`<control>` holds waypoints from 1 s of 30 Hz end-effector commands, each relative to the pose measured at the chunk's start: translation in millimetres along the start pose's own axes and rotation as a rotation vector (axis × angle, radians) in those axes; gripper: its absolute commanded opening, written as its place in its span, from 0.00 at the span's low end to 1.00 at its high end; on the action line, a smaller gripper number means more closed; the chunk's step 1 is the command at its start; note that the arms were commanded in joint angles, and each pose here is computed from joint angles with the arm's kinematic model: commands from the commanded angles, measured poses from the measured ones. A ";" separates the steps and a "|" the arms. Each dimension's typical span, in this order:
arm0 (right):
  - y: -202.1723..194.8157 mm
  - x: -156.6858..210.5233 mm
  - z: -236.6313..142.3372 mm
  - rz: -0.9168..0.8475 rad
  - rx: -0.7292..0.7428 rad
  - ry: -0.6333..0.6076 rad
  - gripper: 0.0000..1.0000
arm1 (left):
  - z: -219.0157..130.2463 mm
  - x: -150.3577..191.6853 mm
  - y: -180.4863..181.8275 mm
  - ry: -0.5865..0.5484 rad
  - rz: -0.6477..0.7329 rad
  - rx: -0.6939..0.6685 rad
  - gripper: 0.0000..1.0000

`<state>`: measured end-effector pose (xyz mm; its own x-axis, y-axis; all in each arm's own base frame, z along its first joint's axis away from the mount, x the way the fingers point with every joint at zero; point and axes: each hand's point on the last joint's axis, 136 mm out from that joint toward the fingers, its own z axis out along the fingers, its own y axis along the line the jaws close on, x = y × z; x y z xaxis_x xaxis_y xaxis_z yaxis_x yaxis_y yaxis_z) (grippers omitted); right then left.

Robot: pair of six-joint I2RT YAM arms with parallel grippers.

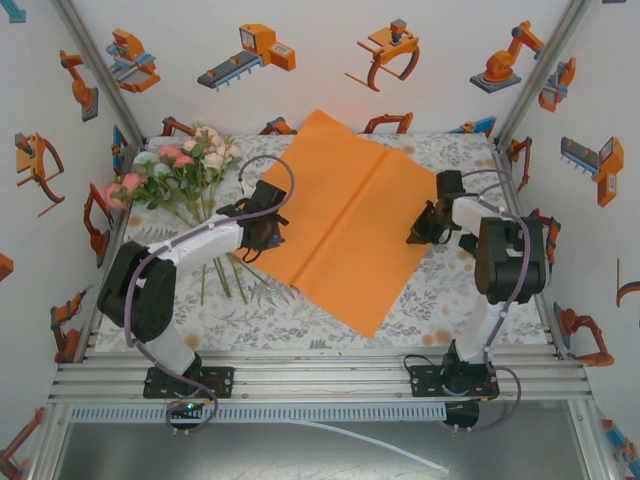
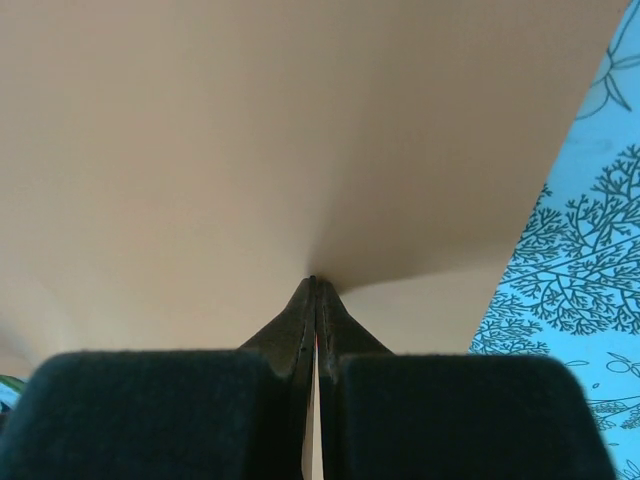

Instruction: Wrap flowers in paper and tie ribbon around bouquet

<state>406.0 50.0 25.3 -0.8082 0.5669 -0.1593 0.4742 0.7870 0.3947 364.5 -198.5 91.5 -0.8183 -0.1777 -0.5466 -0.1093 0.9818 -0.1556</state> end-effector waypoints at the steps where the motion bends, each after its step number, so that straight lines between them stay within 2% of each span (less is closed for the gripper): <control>1: -26.8 22.1 -1.4 0.050 0.078 0.022 0.00 | 18.3 -11.8 -4.7 -0.005 -0.017 0.008 0.00; 8: -57.2 57.4 -10.4 0.067 0.135 0.046 0.00 | 66.9 -7.8 5.1 0.079 -0.034 -0.010 0.00; 14: -67.9 77.9 -20.6 0.097 0.119 0.033 0.00 | 79.0 -9.4 19.6 0.108 0.035 -0.045 0.00; 18: -72.8 71.0 -24.6 0.041 0.154 -0.001 0.00 | 74.0 -7.4 33.1 0.103 0.053 -0.070 0.00; 24: -86.3 57.3 -30.9 -0.038 0.277 0.017 0.00 | 70.9 -7.2 65.8 0.093 -0.004 -0.116 0.00; 30: -70.0 47.2 -21.5 -0.058 0.214 0.045 0.00 | 69.6 -24.0 77.8 0.069 -0.079 -0.081 0.00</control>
<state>330.3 32.0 21.8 -0.8332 0.5353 -0.1386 0.4891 0.8303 0.2672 424.7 -138.6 45.4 -0.8219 -0.2590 -0.5073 -0.2002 0.9652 -0.1683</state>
